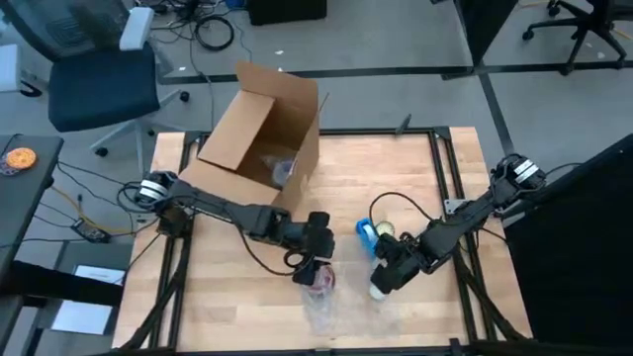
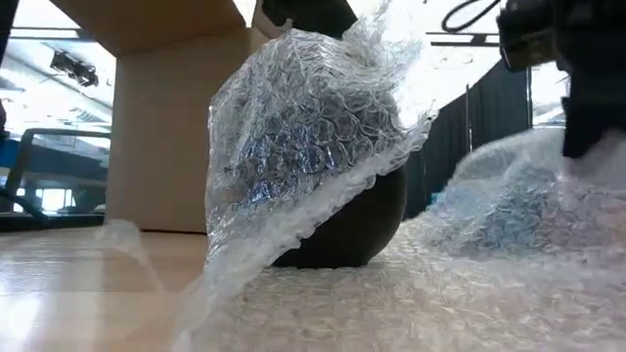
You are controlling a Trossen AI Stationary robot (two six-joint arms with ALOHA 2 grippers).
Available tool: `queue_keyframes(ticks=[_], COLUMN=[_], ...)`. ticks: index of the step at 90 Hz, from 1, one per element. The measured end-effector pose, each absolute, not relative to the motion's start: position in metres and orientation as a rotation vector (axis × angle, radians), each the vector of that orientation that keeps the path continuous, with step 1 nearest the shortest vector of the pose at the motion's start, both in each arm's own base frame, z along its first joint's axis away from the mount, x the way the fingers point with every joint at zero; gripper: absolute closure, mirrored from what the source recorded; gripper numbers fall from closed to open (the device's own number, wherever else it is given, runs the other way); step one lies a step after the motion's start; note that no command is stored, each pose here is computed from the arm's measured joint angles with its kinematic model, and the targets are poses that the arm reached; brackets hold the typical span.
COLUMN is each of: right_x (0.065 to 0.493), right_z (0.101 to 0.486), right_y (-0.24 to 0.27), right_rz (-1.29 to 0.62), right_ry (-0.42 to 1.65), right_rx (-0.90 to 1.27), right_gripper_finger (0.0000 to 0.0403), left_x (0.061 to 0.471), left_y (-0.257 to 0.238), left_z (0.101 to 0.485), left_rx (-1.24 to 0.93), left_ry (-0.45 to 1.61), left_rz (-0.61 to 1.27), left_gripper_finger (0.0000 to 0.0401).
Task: Wrap mug
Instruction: Wrap the mug with the bubble wrap
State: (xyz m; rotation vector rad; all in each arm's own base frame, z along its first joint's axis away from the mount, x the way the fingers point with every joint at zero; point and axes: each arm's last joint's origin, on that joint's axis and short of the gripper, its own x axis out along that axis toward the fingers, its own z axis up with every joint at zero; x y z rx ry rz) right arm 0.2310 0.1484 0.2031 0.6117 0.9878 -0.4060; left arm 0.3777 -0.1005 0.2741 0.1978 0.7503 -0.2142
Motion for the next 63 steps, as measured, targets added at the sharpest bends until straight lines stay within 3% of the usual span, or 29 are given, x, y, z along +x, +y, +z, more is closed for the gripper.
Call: queue_keyframes(ticks=[25,35,50,63], right_x=[0.243,0.247,0.254,0.259], right_z=[0.218,0.227,0.244,0.253], right_y=[0.152,0.153,0.157,0.162], right_rz=[-0.309,-0.283,-0.193,-0.108], right_ry=[0.894,0.867,0.819,0.772], right_rx=[0.536,0.482,0.367,0.276], right_gripper_finger=[0.0226,0.0272,0.0382,0.0393], left_x=[0.380,0.384,0.390,0.395], left_y=[-0.101,-0.101,-0.100,-0.096], left_z=[0.277,0.280,0.287,0.286], left_rx=[0.213,0.222,0.215,0.206], left_ry=[0.716,0.654,0.560,0.540], left_rz=[-0.181,-0.120,-0.061,-0.048], left_gripper_finger=[0.0219,0.0215,0.0196,0.0173])
